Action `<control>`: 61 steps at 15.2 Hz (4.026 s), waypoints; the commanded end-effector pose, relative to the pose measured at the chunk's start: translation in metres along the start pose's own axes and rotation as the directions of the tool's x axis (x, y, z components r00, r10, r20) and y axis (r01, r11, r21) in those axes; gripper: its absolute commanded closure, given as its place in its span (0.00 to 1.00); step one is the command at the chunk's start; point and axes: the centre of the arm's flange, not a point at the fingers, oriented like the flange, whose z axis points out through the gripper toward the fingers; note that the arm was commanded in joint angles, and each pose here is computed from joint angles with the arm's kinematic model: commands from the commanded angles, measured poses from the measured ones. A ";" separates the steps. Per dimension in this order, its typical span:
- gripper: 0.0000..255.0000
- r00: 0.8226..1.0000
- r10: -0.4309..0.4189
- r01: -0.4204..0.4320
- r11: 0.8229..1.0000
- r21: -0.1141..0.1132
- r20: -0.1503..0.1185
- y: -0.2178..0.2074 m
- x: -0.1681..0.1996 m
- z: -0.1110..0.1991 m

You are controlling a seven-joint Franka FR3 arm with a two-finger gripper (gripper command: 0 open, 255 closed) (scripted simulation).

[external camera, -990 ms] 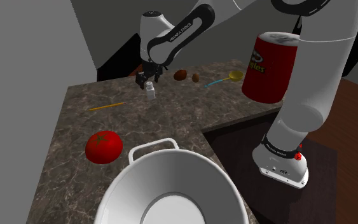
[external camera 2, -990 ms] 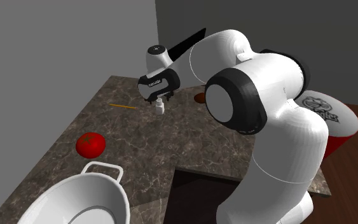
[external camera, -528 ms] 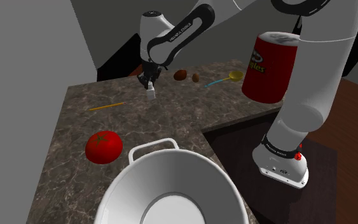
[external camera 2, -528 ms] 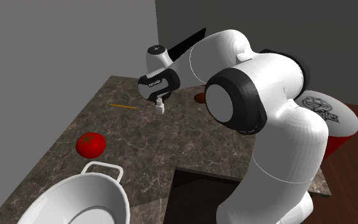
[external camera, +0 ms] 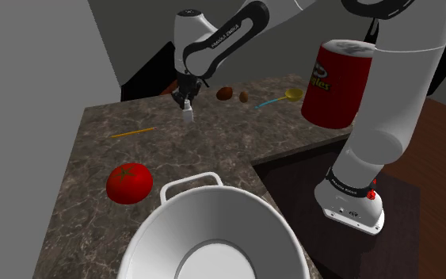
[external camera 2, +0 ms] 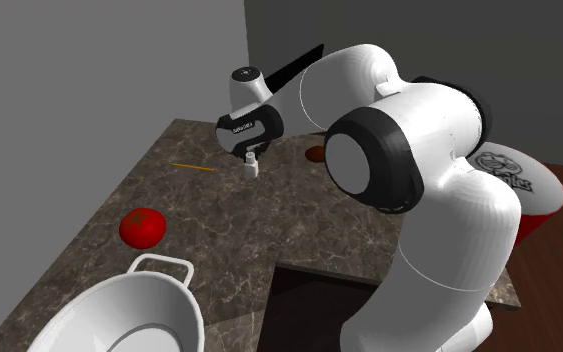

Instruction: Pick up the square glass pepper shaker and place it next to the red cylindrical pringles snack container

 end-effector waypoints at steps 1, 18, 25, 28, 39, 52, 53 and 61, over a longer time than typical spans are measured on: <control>1.00 1.000 0.000 0.000 1.000 0.000 0.000 0.000 0.003 -0.010; 1.00 1.000 0.000 0.000 1.000 0.000 0.000 0.000 0.024 -0.097; 1.00 1.000 0.000 0.000 1.000 0.000 0.000 0.000 0.033 -0.133; 1.00 1.000 0.000 0.000 1.000 0.000 0.000 0.000 0.037 -0.149; 1.00 1.000 0.000 0.000 1.000 0.000 0.000 0.000 0.050 -0.205; 1.00 1.000 0.000 0.000 1.000 0.000 0.000 0.000 0.066 -0.272; 1.00 1.000 0.000 0.000 1.000 0.000 0.000 0.000 0.068 -0.277; 1.00 1.000 0.000 0.000 1.000 0.000 0.000 0.000 0.078 -0.318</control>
